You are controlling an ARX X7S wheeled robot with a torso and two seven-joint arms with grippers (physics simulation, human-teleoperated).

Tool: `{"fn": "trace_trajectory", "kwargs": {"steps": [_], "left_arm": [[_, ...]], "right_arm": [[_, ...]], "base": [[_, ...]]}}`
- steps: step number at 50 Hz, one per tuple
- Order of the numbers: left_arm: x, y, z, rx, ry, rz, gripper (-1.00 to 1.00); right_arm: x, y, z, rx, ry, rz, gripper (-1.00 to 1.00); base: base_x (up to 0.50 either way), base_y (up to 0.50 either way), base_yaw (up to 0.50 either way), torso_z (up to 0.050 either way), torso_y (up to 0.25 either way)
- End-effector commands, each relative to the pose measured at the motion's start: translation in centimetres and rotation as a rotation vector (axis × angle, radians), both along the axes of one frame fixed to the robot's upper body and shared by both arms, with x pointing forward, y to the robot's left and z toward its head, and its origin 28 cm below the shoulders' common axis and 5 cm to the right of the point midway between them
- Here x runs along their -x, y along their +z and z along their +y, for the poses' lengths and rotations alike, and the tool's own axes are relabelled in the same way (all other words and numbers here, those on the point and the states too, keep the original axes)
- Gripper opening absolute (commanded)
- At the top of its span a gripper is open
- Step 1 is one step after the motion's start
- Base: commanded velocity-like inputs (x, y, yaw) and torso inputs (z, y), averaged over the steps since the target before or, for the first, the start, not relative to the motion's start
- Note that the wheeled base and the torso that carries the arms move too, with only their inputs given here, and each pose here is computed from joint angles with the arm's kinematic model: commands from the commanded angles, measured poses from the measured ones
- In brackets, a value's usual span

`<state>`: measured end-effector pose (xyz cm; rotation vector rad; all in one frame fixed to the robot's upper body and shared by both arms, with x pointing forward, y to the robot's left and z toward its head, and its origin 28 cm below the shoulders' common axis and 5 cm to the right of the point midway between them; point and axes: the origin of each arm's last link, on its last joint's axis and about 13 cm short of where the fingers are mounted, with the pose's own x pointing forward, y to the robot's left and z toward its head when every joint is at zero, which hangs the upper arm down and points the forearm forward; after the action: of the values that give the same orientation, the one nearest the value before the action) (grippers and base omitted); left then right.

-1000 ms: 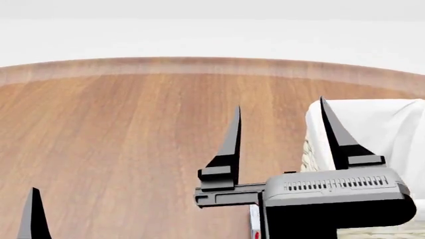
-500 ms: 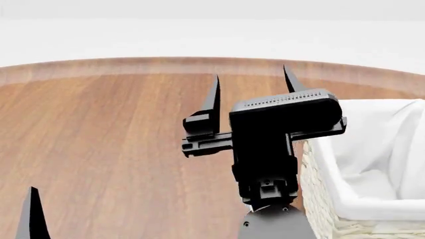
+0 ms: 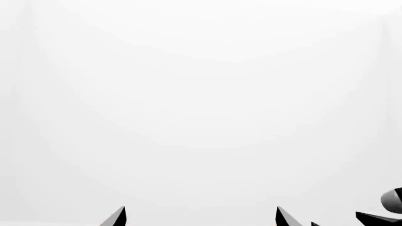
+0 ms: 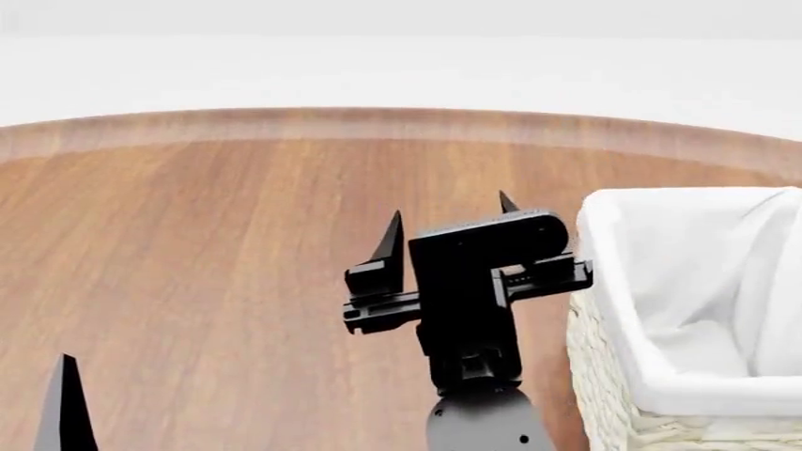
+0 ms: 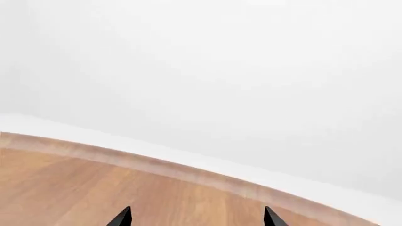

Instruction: Pick up the cream cheese box, and put it in the basket.

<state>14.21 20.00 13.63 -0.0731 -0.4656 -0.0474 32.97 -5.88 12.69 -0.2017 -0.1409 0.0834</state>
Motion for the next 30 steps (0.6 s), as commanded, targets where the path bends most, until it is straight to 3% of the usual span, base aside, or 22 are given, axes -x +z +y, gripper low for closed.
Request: {"fn": "trace_trajectory", "kwargs": {"steps": [1, 12, 30], "left_arm": [[0.0, 0.0, -0.1, -0.001, -0.004, 0.000, 1.00], [0.0, 0.1, 0.0, 0.000, -0.003, -0.001, 1.00], [0.3, 0.0, 0.0, 0.040, -0.058, 0.000, 1.00]], "right_arm": [[-1.6, -3.1, -0.2, 0.017, -0.007, 0.093, 1.00], [-3.0, -6.8, -0.4, 0.019, -0.012, 0.198, 1.00], [-3.2, -9.8, -1.0, -0.012, -0.018, 0.276, 1.00]], "base": [[0.00, 0.00, 0.00, 0.000, 0.000], [0.00, 0.00, 0.00, 0.000, 0.000], [0.00, 0.00, 0.00, 0.000, 0.000]]}}
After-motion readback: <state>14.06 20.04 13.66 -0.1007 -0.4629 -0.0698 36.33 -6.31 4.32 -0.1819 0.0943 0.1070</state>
